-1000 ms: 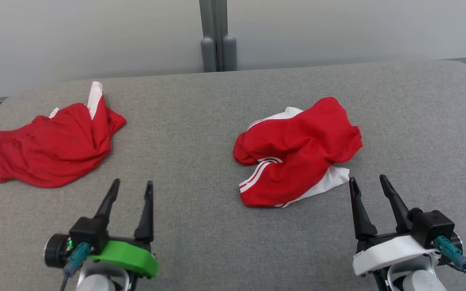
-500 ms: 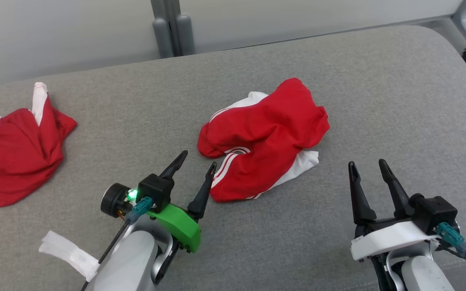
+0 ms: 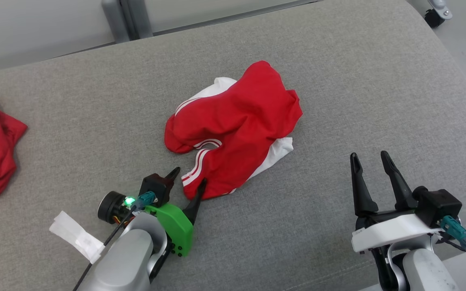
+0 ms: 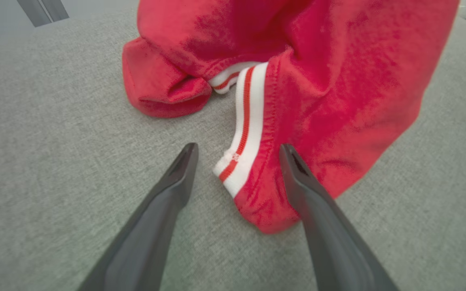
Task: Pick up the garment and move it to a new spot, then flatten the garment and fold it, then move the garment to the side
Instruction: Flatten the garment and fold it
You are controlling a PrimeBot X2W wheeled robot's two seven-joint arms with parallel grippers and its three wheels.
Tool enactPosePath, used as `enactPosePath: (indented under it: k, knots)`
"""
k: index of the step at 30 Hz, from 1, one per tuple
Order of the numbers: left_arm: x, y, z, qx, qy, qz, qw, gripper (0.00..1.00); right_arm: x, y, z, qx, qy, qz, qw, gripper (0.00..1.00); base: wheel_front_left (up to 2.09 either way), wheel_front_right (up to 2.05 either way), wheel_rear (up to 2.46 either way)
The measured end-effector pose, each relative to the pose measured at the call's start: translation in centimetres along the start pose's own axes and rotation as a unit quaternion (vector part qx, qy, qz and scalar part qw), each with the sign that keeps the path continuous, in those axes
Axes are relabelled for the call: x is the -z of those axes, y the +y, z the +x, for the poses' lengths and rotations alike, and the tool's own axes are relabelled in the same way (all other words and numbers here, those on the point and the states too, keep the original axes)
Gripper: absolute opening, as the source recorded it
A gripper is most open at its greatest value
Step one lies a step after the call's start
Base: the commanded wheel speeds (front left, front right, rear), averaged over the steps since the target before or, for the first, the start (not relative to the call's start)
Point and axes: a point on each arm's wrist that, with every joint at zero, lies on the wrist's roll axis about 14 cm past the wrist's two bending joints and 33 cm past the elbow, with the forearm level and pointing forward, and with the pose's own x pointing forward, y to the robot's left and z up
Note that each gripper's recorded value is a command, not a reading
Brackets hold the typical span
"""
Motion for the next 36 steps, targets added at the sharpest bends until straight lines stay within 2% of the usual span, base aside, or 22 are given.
enactPosePath:
  k: [1, 2, 3, 10, 15, 25, 31, 36]
  knots:
    - [0.4, -0.1, 0.1, 0.001, 0.006, -0.003, 1.000, 1.00, 0.0, -0.1, 0.0, 0.002, 0.001, -0.001, 1.000, 1.00, 0.00, 0.00, 0.00]
    - [0.9, -0.4, 0.2, 0.005, 0.013, -0.005, 1.000, 0.47, 0.1, -0.2, 0.0, 0.003, 0.002, -0.001, 1.000, 1.00, 0.00, 0.00, 0.00]
    - [1.0, -0.8, 0.4, 0.011, 0.015, -0.006, 1.000, 0.00, 0.1, -0.4, 0.0, 0.006, 0.002, -0.001, 1.000, 1.00, 0.00, 0.00, 0.00]
    - [-0.4, -1.6, 0.2, 0.018, -0.005, -0.016, 1.000, 0.00, -0.3, -0.2, 0.1, 0.004, -0.005, 0.003, 1.000, 1.00, 0.00, 0.00, 0.00]
    - [-4.6, -0.2, -0.5, -0.005, -0.072, -0.028, 0.997, 0.00, -0.3, 0.5, 0.1, -0.007, -0.007, 0.008, 1.000, 1.00, 0.00, 0.00, 0.00]
    - [-7.5, 6.7, -7.9, -0.135, -0.153, -0.027, 0.979, 0.00, 0.4, 3.0, 0.3, -0.044, 0.002, 0.021, 0.999, 1.00, 0.00, 0.00, 0.00]
    - [-6.8, 10.7, -14.4, -0.230, -0.169, -0.026, 0.958, 0.00, 0.7, 5.0, 0.7, -0.074, 0.005, 0.029, 0.997, 1.00, 0.00, 0.00, 0.00]
    - [-5.2, 12.7, -19.4, -0.302, -0.162, -0.037, 0.939, 0.00, 0.9, 6.5, 1.1, -0.096, 0.007, 0.032, 0.995, 1.00, 0.00, 0.00, 0.00]
